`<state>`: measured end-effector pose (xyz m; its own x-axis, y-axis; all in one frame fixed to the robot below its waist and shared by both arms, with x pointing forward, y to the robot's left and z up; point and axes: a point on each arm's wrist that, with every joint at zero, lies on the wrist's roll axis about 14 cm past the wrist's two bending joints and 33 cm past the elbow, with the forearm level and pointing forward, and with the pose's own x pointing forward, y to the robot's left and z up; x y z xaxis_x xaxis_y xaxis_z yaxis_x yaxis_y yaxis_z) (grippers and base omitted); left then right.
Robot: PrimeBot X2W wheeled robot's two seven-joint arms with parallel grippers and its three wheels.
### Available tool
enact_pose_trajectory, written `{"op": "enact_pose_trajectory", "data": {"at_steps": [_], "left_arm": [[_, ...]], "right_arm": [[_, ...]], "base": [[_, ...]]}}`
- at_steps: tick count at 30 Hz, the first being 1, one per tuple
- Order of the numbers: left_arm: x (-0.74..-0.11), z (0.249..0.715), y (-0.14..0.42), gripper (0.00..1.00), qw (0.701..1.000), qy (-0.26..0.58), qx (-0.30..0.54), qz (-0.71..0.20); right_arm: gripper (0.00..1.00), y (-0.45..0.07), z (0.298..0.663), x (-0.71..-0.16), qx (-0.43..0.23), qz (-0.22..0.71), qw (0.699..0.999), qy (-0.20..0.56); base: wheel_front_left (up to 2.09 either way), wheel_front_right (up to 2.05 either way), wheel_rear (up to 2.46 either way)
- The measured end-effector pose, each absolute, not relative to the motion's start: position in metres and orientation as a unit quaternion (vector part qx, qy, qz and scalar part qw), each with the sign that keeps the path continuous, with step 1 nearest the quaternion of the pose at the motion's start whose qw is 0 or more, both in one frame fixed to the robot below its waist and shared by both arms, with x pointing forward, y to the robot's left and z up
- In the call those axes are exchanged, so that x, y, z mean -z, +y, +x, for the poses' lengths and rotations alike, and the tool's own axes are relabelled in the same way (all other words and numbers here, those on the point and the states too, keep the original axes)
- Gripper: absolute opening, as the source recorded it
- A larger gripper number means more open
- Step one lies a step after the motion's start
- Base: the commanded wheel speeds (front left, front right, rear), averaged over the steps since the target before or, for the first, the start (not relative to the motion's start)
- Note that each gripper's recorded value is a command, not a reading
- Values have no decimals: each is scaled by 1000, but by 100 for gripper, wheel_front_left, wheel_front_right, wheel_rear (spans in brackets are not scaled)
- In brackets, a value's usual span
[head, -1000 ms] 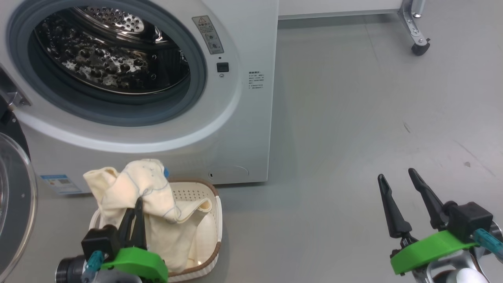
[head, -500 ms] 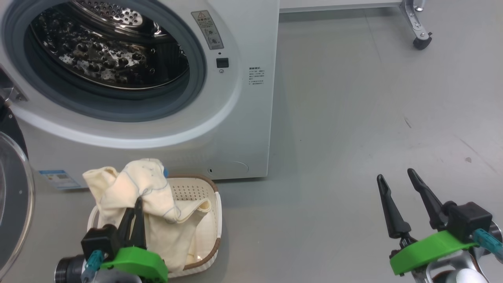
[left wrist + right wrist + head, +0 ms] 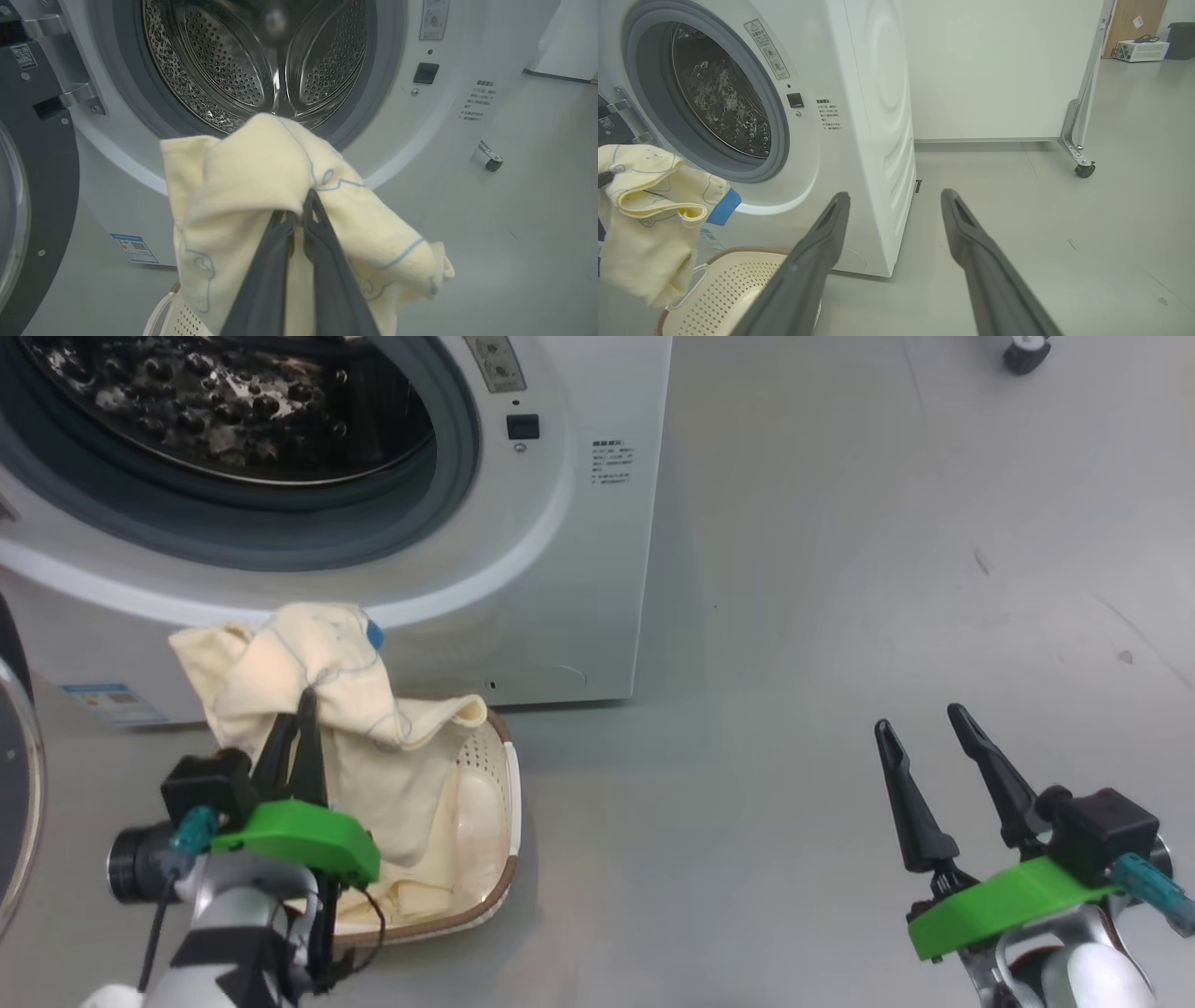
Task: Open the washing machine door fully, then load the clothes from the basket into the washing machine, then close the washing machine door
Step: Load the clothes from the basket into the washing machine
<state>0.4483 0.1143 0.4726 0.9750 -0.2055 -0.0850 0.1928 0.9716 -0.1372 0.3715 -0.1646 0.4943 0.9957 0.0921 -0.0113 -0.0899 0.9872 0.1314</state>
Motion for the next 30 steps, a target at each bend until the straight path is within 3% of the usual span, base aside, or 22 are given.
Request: {"op": "enact_pose_trajectory", "data": {"at_steps": [11, 23, 30], "left_arm": [[-449, 557, 118, 0, 987, 91, 107, -79], [-433, 657, 123, 0, 984, 124, 113, -54], [-417, 691, 120, 0, 981, 143, 121, -43]], "right_arm": [[100, -144, 423, -466, -73, 87, 993, 19], [100, -141, 446, -421, -77, 102, 990, 61], [100, -149, 450, -397, -62, 110, 988, 87]], "base": [[0, 0, 0], [0, 0, 0], [0, 0, 0]]}}
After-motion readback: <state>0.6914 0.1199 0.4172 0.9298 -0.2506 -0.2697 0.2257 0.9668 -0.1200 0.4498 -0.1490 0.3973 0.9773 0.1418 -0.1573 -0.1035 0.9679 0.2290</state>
